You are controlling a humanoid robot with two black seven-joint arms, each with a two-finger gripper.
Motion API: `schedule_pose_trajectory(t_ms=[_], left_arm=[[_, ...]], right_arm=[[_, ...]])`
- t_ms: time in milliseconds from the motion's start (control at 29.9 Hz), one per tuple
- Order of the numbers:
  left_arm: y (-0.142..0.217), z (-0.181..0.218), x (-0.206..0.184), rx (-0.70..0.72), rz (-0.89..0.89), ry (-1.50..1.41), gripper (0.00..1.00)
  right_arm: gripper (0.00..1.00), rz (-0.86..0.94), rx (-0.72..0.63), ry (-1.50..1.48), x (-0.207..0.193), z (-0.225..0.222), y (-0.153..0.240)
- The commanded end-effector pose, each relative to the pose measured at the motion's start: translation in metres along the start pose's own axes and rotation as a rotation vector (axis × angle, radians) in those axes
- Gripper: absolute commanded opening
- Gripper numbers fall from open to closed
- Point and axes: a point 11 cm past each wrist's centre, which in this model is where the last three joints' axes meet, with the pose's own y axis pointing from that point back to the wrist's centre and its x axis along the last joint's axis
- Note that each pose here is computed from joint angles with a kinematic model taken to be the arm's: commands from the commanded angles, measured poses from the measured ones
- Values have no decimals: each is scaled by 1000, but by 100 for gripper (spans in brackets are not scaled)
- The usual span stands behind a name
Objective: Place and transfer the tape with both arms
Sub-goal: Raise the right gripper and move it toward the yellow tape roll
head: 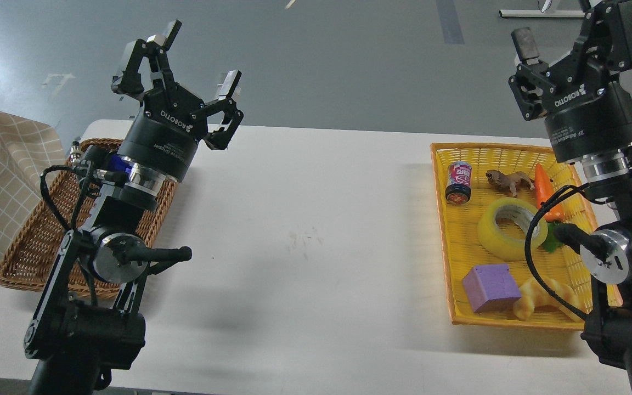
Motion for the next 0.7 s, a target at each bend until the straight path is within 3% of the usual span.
schedule_pose_trajectory(t_ms=[0,67,268,401,669], left_arm=[[0,1,1,-3,3,-3,98],[-1,3,2,-8,6,-6,98],[-1,3,1,-7,3,-5,98],[-2,4,-5,-12,-31,-5,98],[-3,5,-8,-12,-49,-5,98]], right_arm=[[100,30,43,24,17,-14,0],[100,72,81,46,39,-29,2],[100,-162,103,27,31,-40,8],[100,-150,105,-5,37,-39,11],[100,-186,13,161,62,-55,20]])
